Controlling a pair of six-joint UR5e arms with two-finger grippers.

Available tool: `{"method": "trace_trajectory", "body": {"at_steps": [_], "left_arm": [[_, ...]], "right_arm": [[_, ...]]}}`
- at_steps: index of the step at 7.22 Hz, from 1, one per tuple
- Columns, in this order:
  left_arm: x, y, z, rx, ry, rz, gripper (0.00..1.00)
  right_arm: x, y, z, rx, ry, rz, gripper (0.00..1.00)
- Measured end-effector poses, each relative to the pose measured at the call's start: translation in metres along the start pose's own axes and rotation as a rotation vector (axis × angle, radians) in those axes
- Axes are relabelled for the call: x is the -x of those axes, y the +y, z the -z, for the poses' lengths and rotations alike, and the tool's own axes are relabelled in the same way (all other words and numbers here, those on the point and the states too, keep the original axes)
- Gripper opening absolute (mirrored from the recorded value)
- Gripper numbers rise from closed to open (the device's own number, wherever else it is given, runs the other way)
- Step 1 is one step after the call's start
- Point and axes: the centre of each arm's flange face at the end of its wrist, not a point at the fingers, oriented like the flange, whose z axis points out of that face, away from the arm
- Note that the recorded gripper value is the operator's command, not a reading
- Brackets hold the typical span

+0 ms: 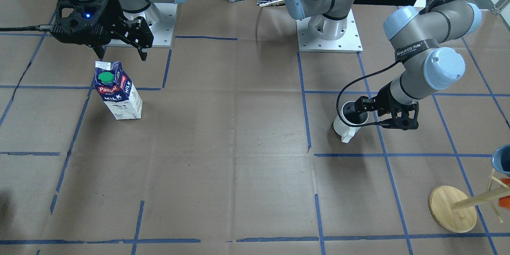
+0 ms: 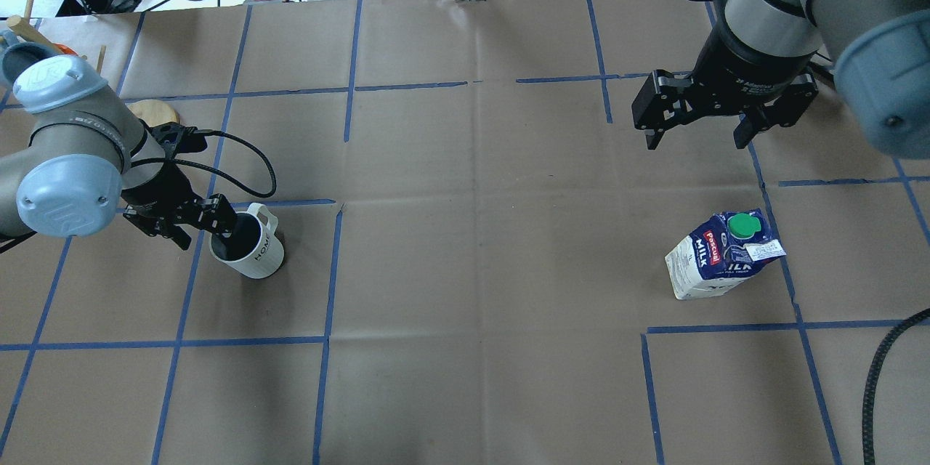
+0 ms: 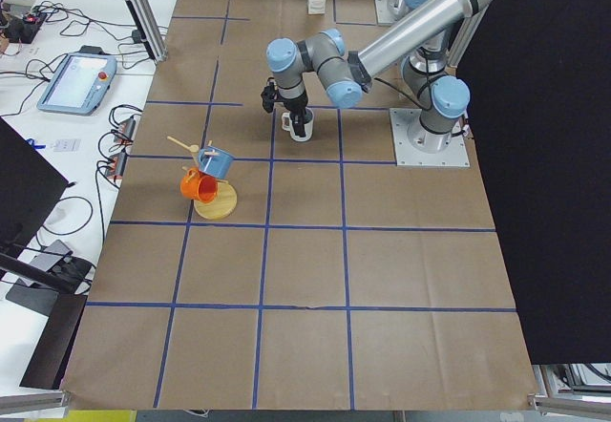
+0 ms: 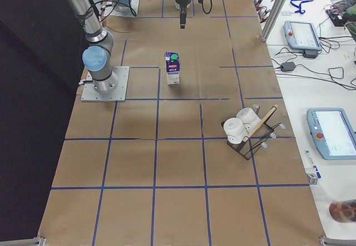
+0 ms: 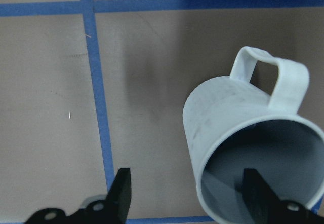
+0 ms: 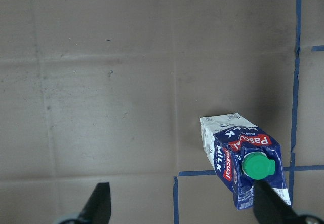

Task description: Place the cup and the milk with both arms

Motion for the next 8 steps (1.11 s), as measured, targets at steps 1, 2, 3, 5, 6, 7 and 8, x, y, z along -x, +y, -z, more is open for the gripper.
{"method": "trace_trajectory", "body": {"at_steps": [1, 2, 3, 5, 6, 7, 8], "left_arm": [[0.001, -0.002, -0.005, 0.009, 0.004, 0.0, 0.23], [0.001, -0.004, -0.008, 0.016, 0.007, 0.0, 0.04], [0.002, -0.005, -0.011, 0.021, 0.008, 0.0, 0.0], [0.001, -0.007, -0.009, 0.013, 0.008, 0.011, 0.0], [-0.001, -0.009, -0.007, -0.002, 0.002, 0.011, 0.0], [-0.003, -0.011, -0.003, -0.019, -0.005, 0.008, 0.0], [-0.007, -0.014, 0.004, -0.048, -0.001, 0.001, 0.0]], "right_arm": [[0.0, 0.0, 0.0, 0.0, 0.0, 0.0, 1.0], [0.0, 0.0, 0.0, 0.0, 0.0, 0.0, 1.0], [0.0, 0.0, 0.0, 0.0, 0.0, 0.0, 1.0], [0.0, 0.0, 0.0, 0.0, 0.0, -0.001, 1.0], [0.0, 0.0, 0.0, 0.0, 0.0, -0.001, 1.0], [0.0, 0.0, 0.0, 0.0, 0.0, 0.0, 1.0], [0.001, 0.0, 0.0, 0.0, 0.0, 0.0, 1.0]]}}
